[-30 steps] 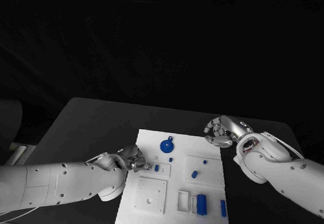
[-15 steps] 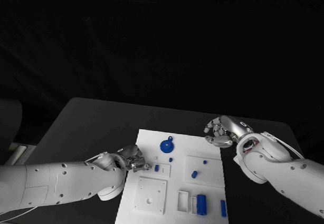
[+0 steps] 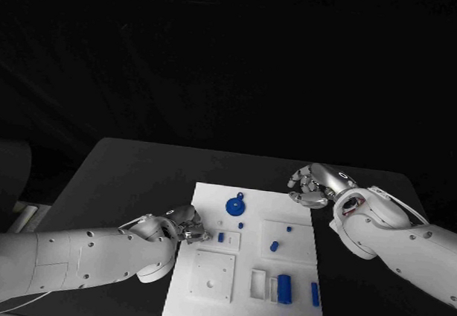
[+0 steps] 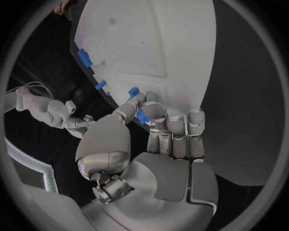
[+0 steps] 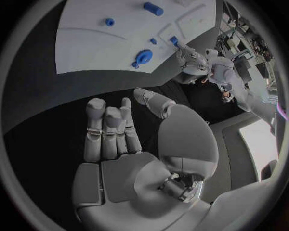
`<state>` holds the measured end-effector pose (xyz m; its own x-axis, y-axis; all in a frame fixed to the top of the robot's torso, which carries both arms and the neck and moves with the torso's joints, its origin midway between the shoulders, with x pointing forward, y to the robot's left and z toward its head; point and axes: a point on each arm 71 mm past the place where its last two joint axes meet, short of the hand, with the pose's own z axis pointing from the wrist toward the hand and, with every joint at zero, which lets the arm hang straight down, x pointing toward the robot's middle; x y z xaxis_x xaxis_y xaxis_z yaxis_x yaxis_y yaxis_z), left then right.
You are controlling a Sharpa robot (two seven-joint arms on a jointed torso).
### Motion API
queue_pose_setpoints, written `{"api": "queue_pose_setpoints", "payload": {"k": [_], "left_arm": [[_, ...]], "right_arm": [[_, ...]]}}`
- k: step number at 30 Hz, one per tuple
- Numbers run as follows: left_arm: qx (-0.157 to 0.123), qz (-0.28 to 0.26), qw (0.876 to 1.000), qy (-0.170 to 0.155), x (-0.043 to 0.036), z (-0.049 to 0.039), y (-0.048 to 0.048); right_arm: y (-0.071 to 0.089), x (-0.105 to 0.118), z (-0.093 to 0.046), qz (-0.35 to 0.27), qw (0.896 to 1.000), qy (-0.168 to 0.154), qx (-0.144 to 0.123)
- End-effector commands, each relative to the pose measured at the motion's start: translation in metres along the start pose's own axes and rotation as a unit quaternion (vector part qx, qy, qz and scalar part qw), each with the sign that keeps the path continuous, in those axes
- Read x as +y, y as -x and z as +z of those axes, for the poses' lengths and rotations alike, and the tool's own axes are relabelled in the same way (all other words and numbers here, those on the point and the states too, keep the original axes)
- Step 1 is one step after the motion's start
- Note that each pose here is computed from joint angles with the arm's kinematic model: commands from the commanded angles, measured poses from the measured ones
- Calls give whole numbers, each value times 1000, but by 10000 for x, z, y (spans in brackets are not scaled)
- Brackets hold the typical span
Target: Assemble the parts on the task board
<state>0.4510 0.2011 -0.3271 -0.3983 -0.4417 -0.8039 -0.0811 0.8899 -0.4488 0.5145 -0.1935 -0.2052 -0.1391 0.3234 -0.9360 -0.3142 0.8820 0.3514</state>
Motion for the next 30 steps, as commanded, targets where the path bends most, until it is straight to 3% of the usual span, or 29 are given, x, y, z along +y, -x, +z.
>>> {"api": "queue_pose_setpoints", "payload": {"k": [1, 9, 30], "left_arm": [[19, 10, 1000, 7, 19, -6, -48], [20, 4, 1000, 6, 0, -5, -58], [26, -14, 999, 15, 40, 1, -49]], "right_arm": [[-6, 15, 0, -2, 1000, 6, 4], [-8, 19, 1, -2, 1000, 6, 4], [-2, 7, -4, -2, 1000, 5, 4]]}}
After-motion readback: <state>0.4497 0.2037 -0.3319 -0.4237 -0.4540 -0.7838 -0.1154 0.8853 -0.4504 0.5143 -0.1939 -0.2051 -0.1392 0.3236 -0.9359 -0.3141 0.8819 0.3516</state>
